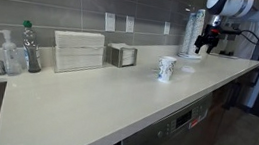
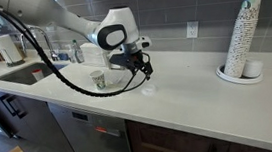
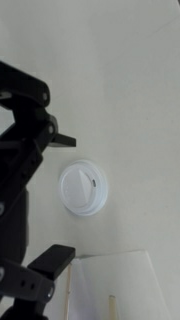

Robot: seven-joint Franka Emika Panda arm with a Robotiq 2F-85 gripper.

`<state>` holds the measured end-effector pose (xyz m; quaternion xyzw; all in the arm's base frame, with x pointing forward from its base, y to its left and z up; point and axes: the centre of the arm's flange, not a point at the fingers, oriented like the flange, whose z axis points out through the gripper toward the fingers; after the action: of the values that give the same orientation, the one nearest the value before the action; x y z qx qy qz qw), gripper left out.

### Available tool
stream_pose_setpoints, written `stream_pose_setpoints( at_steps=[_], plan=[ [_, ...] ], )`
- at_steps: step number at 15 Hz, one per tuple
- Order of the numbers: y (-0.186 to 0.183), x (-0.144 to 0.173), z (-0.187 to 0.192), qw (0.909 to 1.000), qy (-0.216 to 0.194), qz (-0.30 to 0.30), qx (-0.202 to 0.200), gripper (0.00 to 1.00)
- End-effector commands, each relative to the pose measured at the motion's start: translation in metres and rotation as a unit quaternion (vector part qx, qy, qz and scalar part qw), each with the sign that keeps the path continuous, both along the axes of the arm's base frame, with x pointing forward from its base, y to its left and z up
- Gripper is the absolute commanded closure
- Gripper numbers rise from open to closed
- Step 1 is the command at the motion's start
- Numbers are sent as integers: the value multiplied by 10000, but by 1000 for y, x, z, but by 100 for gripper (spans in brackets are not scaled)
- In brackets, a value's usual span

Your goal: Pick up the paper cup lid from the kitchen counter and place it on the paper cup

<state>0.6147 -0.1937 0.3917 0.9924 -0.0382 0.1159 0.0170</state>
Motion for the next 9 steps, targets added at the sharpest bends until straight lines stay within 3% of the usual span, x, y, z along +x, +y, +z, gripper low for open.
stream_pose_setpoints(
  at_steps=[1, 9],
  plan=[
    [0, 0, 0, 10000, -5, -1, 0, 0],
    [3, 30, -14, 9995, 226, 204, -43, 0]
  ],
)
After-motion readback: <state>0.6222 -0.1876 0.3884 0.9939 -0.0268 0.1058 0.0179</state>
